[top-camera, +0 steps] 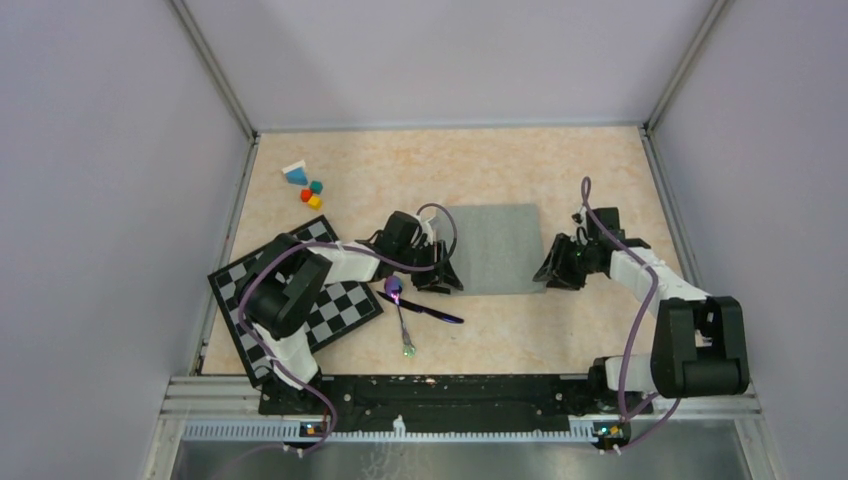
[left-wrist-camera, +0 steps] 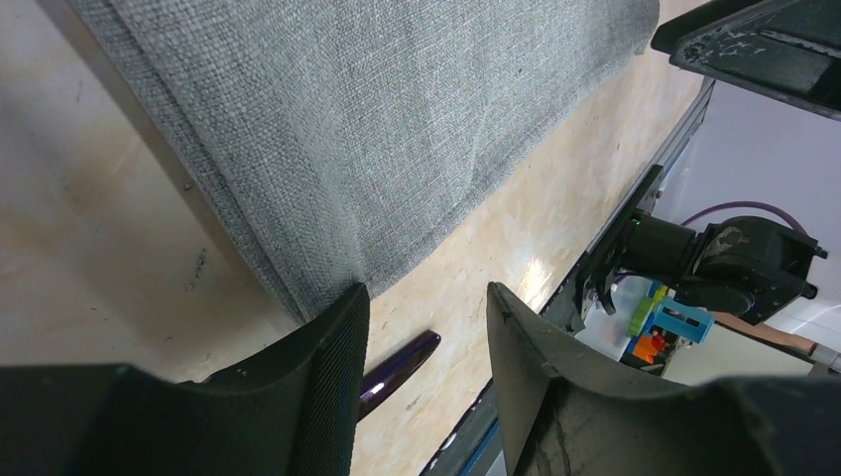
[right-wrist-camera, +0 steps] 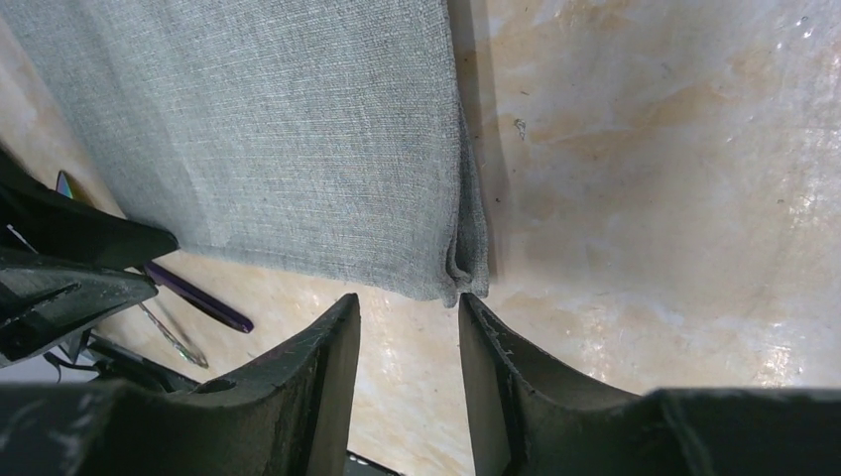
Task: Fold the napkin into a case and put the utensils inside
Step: Pick up the top corner of the square-folded napkin from the center of the board.
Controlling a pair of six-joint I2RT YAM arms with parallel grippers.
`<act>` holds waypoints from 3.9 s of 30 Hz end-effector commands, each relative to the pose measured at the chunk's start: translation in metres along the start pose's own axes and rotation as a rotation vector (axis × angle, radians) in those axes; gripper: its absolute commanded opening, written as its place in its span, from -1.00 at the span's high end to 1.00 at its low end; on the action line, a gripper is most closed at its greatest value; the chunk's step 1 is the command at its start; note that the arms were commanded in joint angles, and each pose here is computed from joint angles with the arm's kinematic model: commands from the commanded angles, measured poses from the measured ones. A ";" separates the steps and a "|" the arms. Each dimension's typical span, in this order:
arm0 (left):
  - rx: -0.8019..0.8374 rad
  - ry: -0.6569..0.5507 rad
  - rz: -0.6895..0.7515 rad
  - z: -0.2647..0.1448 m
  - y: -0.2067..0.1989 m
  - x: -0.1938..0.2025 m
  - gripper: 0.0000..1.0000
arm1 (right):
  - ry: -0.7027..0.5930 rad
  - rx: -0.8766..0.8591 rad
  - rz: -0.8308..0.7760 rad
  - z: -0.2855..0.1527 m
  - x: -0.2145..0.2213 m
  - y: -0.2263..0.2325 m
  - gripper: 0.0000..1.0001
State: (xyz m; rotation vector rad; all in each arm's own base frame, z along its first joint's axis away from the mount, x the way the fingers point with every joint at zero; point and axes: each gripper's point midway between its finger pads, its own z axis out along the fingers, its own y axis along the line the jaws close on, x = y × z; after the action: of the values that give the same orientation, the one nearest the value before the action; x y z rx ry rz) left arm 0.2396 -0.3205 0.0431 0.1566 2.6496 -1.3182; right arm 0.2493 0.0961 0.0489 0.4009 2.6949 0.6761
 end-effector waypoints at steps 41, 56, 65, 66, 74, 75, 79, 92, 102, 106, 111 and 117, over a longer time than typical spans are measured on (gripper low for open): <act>-0.019 0.000 -0.008 0.011 0.010 0.008 -0.05 | -0.053 -0.025 -0.068 -0.004 -0.019 0.011 0.27; -0.022 0.003 -0.016 0.013 0.013 0.009 -0.05 | -0.073 -0.032 -0.107 0.003 -0.028 0.010 0.20; -0.024 0.004 -0.018 0.014 0.013 0.009 -0.05 | -0.051 -0.083 -0.098 0.000 -0.018 0.018 0.33; -0.025 0.004 -0.020 0.014 0.014 0.009 -0.05 | -0.053 -0.091 -0.100 -0.002 -0.017 0.020 0.37; -0.024 0.002 -0.020 0.013 0.013 0.009 -0.05 | -0.053 -0.094 -0.103 -0.003 -0.016 0.022 0.52; -0.024 0.002 -0.019 0.013 0.012 0.008 -0.05 | -0.059 -0.095 -0.104 -0.005 -0.017 0.023 0.52; -0.024 0.001 -0.018 0.013 0.012 0.008 -0.05 | -0.068 -0.104 -0.103 -0.009 -0.017 0.026 0.54; -0.028 0.006 -0.021 0.014 0.013 0.010 -0.05 | -0.039 -0.124 -0.089 -0.010 -0.014 0.031 0.99; -0.023 0.010 -0.026 0.016 0.014 0.011 -0.05 | -0.029 -0.134 -0.041 0.016 -0.013 0.022 0.53; -0.023 0.009 -0.022 0.016 0.014 0.010 -0.05 | -0.005 -0.099 -0.038 0.024 -0.009 0.012 0.50; -0.025 0.009 -0.026 0.016 0.015 0.010 -0.05 | -0.029 -0.088 -0.047 0.013 -0.014 0.015 0.62; -0.023 0.013 -0.026 0.017 0.016 0.011 -0.05 | -0.077 -0.061 -0.075 -0.007 -0.023 0.021 0.67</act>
State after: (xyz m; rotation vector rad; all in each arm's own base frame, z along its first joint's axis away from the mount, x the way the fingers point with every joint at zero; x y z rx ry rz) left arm 0.2389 -0.3295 0.0414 0.1372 2.6339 -1.3705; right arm 0.2572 0.1055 0.0423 0.3527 2.6745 0.7432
